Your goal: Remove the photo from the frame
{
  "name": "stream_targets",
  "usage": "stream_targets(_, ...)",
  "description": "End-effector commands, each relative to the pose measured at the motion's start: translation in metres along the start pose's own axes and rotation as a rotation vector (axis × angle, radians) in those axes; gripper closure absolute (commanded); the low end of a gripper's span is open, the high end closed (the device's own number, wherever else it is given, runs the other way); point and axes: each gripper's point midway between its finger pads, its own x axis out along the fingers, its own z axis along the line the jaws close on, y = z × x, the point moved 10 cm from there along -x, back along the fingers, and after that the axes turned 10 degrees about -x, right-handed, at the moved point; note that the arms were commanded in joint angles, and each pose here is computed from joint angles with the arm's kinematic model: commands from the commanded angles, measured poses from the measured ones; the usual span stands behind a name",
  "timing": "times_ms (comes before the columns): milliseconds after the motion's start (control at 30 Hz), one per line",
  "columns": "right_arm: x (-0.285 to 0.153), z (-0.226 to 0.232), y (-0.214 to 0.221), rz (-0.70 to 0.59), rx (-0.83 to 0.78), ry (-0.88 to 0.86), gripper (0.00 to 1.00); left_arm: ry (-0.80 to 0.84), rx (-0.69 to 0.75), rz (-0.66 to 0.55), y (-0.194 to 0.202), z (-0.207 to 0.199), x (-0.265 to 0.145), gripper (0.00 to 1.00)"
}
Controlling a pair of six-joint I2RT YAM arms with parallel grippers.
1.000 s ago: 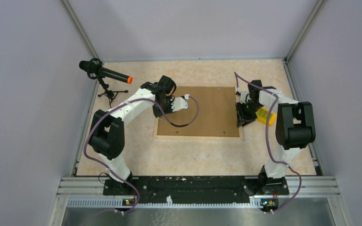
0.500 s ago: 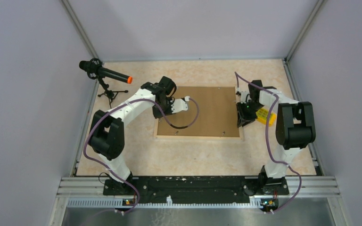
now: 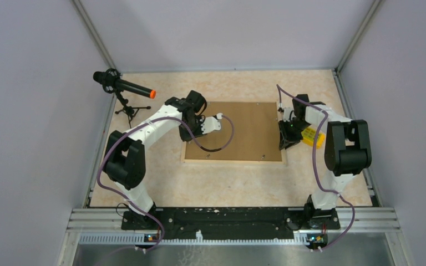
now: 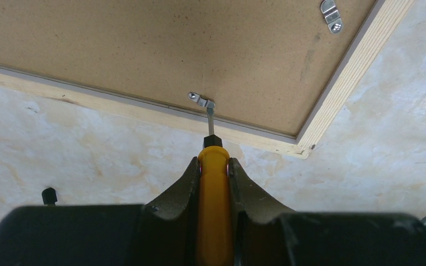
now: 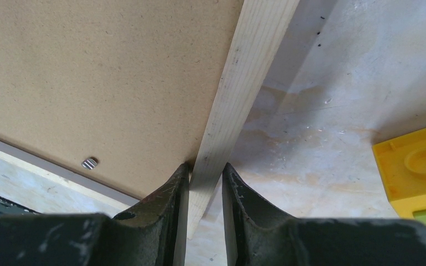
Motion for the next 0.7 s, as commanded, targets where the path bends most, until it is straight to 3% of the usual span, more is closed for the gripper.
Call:
stream_targets(0, 0.007, -0.003, 0.001, 0.003, 0.003, -0.013, 0.75, 0.131, -0.056, -0.053, -0.001, -0.02, 0.003, 1.0)
stream_targets(667, 0.007, -0.003, 0.002, 0.006, 0.003, -0.01, 0.76, 0.08, -0.138, -0.204, -0.023, -0.01, 0.007, 1.0)
